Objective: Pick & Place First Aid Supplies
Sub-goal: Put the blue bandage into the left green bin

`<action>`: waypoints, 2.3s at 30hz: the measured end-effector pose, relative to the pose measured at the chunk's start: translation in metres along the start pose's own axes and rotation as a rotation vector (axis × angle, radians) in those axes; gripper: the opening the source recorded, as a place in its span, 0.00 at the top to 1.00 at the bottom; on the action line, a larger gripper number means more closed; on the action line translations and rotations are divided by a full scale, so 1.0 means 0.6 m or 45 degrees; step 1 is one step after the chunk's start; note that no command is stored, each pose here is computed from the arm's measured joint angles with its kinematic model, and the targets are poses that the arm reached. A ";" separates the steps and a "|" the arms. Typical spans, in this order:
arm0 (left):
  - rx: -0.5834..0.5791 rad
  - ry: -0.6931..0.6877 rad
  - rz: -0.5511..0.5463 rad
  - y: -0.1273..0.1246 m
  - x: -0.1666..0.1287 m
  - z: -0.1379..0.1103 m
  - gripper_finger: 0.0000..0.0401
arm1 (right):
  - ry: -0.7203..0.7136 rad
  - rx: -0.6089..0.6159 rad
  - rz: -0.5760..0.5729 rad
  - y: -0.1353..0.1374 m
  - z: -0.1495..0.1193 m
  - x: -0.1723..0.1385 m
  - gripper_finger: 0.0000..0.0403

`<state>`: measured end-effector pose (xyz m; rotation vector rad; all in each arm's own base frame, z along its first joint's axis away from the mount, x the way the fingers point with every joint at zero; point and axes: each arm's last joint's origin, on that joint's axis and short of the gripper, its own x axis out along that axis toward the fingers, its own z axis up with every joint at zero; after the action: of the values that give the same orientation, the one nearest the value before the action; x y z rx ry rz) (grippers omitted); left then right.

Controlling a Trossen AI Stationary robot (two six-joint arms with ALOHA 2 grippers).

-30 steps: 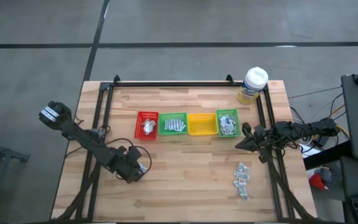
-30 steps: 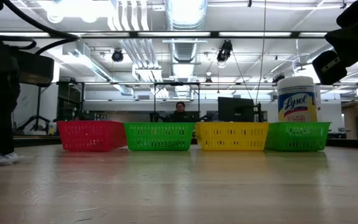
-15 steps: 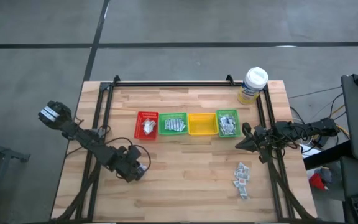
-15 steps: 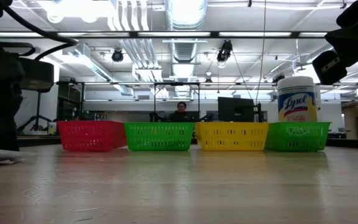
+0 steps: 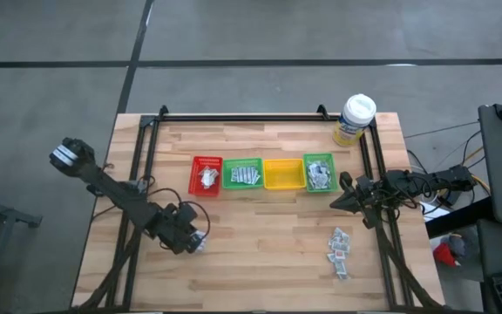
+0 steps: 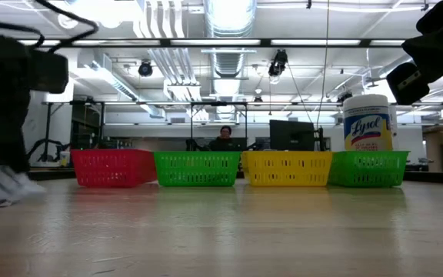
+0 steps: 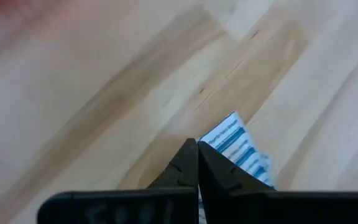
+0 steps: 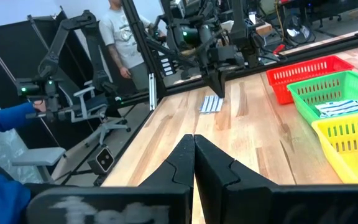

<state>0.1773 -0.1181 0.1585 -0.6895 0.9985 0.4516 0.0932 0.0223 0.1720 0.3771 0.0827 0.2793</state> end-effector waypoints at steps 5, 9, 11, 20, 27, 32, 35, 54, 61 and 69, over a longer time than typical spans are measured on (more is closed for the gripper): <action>-0.002 -0.098 -0.004 0.002 -0.025 0.011 1.00 | 0.000 0.000 0.000 0.000 0.000 0.000 0.98; 0.011 -0.268 -0.044 0.002 -0.042 0.023 1.00 | 0.000 0.000 0.000 0.000 0.000 0.000 0.98; 0.027 -0.373 -0.069 0.000 -0.051 0.030 1.00 | 0.001 0.001 -0.001 0.000 0.000 0.000 0.98; 0.079 -0.858 -0.136 -0.021 -0.085 0.059 1.00 | 0.003 0.001 -0.002 0.000 -0.001 0.000 0.98; 0.076 -1.099 -0.109 -0.040 -0.088 0.095 1.00 | 0.003 0.001 -0.002 -0.001 -0.001 0.000 0.98; 0.142 -1.219 -0.040 -0.051 -0.078 0.137 1.00 | 0.002 0.000 -0.002 0.000 -0.001 0.000 0.98; 0.198 -1.251 -0.008 -0.052 -0.064 0.167 1.00 | 0.002 0.000 -0.002 -0.001 -0.001 0.000 0.98; 0.092 -1.148 0.068 -0.002 0.021 0.338 1.00 | 0.001 -0.058 -0.001 0.000 -0.001 0.000 0.98; -0.072 -1.024 0.062 0.038 0.056 0.360 1.00 | 0.025 -0.080 -0.010 -0.002 -0.004 0.001 0.98; -0.148 -0.877 0.157 0.066 0.076 0.356 1.00 | 0.027 -0.093 -0.009 -0.002 -0.004 0.001 0.98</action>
<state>0.3038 0.0628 0.1833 -0.5173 0.3647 0.7939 0.0937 0.0224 0.1695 0.3011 0.0945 0.2787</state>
